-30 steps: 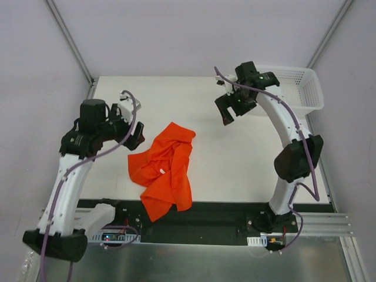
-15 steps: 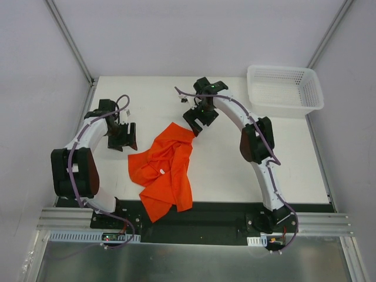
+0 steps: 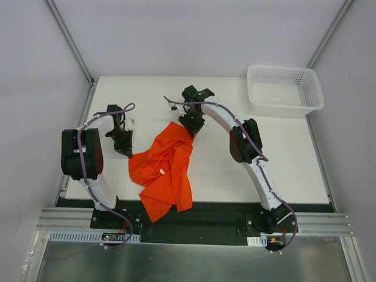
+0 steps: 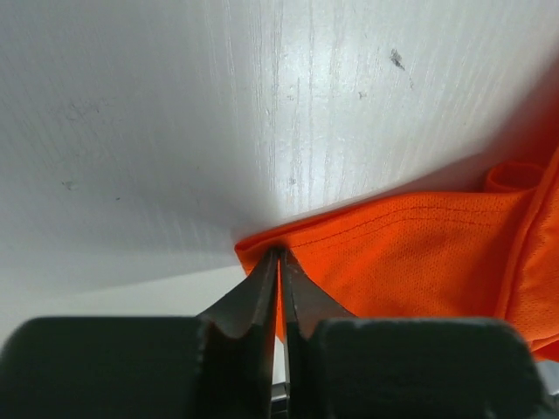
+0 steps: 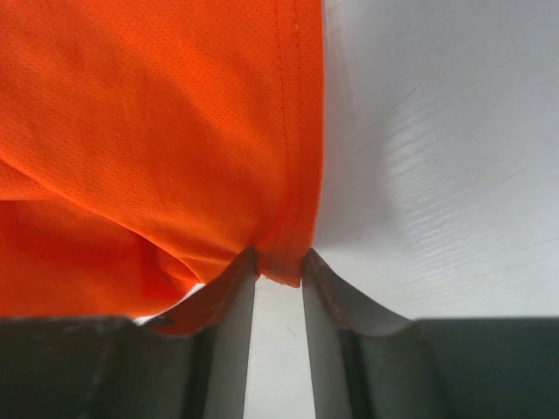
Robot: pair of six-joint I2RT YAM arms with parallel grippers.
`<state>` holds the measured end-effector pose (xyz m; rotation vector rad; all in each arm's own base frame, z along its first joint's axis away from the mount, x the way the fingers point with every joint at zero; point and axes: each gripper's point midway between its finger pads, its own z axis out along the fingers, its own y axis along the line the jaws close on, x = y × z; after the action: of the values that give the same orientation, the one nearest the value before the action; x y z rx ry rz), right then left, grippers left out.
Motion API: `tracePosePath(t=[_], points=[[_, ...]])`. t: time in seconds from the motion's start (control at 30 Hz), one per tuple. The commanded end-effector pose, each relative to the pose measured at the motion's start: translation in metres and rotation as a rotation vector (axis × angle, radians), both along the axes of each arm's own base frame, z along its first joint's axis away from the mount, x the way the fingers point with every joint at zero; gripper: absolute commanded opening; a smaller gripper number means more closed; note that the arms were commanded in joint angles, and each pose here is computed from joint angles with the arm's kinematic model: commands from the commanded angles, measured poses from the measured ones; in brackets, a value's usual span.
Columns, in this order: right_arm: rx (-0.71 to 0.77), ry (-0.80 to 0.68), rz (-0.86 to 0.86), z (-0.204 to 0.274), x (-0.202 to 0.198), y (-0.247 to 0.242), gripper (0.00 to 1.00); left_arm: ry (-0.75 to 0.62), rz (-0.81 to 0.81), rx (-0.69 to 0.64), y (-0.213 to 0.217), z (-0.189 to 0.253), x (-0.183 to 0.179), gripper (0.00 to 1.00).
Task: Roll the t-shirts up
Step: Flatten out the T-shirt at the center of the board.
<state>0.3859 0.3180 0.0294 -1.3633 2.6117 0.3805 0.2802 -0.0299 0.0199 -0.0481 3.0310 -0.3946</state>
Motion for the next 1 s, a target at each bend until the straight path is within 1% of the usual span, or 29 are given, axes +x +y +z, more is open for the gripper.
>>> tracePosePath(t=[0.0, 0.03, 0.07, 0.1, 0.13, 0.17, 0.2, 0.27, 0.3, 0.37, 0.4, 0.43, 0.47, 0.5, 0.57, 0.6, 0.63, 0.7, 0.77, 0.8, 0.83, 0.9, 0.93, 0.97], points=[[0.036, -0.076, -0.021, 0.031, 0.020, -0.004, 0.22, -0.036, -0.018, -0.033, -0.005, 0.013, 0.018, 0.00], [0.041, -0.091, -0.019, 0.038, 0.021, -0.006, 0.16, -0.041, -0.021, -0.041, -0.006, 0.015, 0.019, 0.00], [0.054, -0.119, -0.025, 0.054, 0.025, -0.010, 0.04, -0.048, -0.025, -0.059, -0.009, 0.018, 0.022, 0.00], [0.067, -0.141, -0.026, 0.067, 0.026, -0.011, 0.01, -0.073, -0.025, -0.062, -0.009, 0.026, 0.029, 0.00], [0.083, -0.164, -0.032, 0.080, 0.029, -0.013, 0.01, -0.090, -0.027, -0.069, -0.011, 0.031, 0.032, 0.00], [0.124, -0.215, -0.039, 0.112, 0.030, -0.015, 0.01, -0.110, -0.031, -0.088, -0.014, 0.038, 0.035, 0.00], [0.146, -0.243, -0.041, 0.129, 0.030, -0.016, 0.01, -0.146, -0.036, -0.091, -0.015, 0.048, 0.039, 0.00], [0.190, -0.308, -0.041, 0.164, 0.028, -0.019, 0.01, -0.169, -0.031, -0.090, -0.014, 0.056, 0.041, 0.00], [0.220, -0.349, -0.041, 0.190, 0.019, -0.025, 0.01, -0.198, -0.035, -0.098, -0.016, 0.065, 0.044, 0.00], [0.270, -0.430, -0.041, 0.223, 0.011, -0.030, 0.01, -0.228, -0.035, -0.106, -0.017, 0.074, 0.046, 0.00], [0.286, -0.461, -0.048, 0.242, -0.007, -0.043, 0.01, -0.254, -0.035, -0.109, -0.018, 0.082, 0.049, 0.03], [0.300, -0.492, -0.052, 0.253, -0.012, -0.047, 0.01, -0.265, -0.036, -0.113, -0.019, 0.086, 0.051, 0.07], [0.305, -0.524, -0.060, 0.259, -0.014, -0.052, 0.01, -0.281, -0.034, -0.116, -0.019, 0.092, 0.054, 0.12], [0.320, -0.562, -0.066, 0.276, -0.026, -0.062, 0.01, -0.288, -0.036, -0.136, -0.023, 0.095, 0.056, 0.20], [0.314, -0.594, -0.099, 0.288, -0.031, -0.072, 0.01, -0.302, -0.034, -0.165, -0.028, 0.102, 0.061, 0.25], [0.327, -0.621, -0.120, 0.302, -0.033, -0.077, 0.01, -0.310, -0.039, -0.190, -0.032, 0.105, 0.063, 0.29], [0.330, -0.612, -0.153, 0.306, -0.036, -0.082, 0.01, -0.314, -0.039, -0.200, -0.033, 0.108, 0.065, 0.31], [0.346, -0.646, -0.207, 0.323, -0.033, -0.089, 0.01, -0.328, -0.052, -0.228, -0.038, 0.114, 0.071, 0.36], [0.359, -0.720, -0.267, 0.345, -0.029, -0.100, 0.01, -0.331, -0.067, -0.233, -0.042, 0.113, 0.075, 0.40], [0.353, -0.748, -0.286, 0.351, -0.026, -0.105, 0.01, -0.328, -0.078, -0.232, -0.044, 0.112, 0.075, 0.41], [0.316, -0.803, -0.339, 0.357, -0.019, -0.119, 0.01, -0.319, -0.089, -0.231, -0.047, 0.109, 0.074, 0.44], [0.283, -0.827, -0.373, 0.358, -0.016, -0.131, 0.01, -0.297, -0.097, -0.230, -0.052, 0.102, 0.074, 0.48], [0.249, -0.833, -0.411, 0.353, -0.011, -0.144, 0.01, -0.281, -0.096, -0.226, -0.053, 0.097, 0.073, 0.53], [0.225, -0.817, -0.431, 0.345, -0.012, -0.151, 0.01, -0.246, -0.098, -0.213, -0.058, 0.087, 0.072, 0.54]])
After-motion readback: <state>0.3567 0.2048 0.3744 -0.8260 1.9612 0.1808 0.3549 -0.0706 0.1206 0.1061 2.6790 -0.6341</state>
